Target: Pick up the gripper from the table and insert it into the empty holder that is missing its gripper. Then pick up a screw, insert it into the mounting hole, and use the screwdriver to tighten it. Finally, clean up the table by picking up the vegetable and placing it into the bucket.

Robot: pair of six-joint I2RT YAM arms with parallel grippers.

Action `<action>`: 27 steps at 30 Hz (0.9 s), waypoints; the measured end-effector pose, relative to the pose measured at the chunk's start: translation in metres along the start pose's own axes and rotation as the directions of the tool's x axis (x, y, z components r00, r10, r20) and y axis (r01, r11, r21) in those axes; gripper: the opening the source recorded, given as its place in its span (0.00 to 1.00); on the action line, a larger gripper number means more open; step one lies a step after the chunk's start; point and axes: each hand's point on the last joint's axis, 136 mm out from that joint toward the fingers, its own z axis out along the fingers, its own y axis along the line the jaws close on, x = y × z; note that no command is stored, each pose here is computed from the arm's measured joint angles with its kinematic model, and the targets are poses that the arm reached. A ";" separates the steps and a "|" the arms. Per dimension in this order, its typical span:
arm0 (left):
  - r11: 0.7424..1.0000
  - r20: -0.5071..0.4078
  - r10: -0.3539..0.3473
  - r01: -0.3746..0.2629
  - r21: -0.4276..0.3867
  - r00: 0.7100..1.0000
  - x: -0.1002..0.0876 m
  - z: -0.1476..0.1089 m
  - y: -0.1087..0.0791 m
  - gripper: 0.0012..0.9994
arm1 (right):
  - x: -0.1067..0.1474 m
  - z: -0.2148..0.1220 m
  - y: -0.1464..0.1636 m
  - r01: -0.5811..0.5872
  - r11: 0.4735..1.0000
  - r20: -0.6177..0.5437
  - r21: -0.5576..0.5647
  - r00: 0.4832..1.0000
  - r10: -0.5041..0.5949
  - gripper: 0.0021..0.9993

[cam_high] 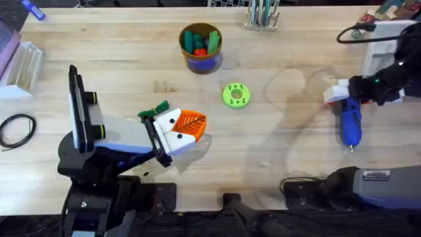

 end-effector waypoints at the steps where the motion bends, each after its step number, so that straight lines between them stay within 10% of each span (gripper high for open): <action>1: 1.000 0.000 0.000 0.000 0.000 1.000 0.000 0.000 0.000 0.00 | 0.002 0.004 0.001 -0.001 1.000 -0.014 -0.005 1.000 0.001 0.99; 14: 1.000 0.000 0.000 0.000 0.000 1.000 0.000 0.000 0.000 0.00 | -0.003 0.010 0.005 -0.060 0.997 -0.023 -0.045 0.998 0.059 0.66; 27: 1.000 0.000 0.000 0.000 0.000 1.000 0.000 0.000 0.000 0.00 | -0.003 0.009 0.003 -0.072 0.997 -0.018 -0.031 0.997 0.071 0.02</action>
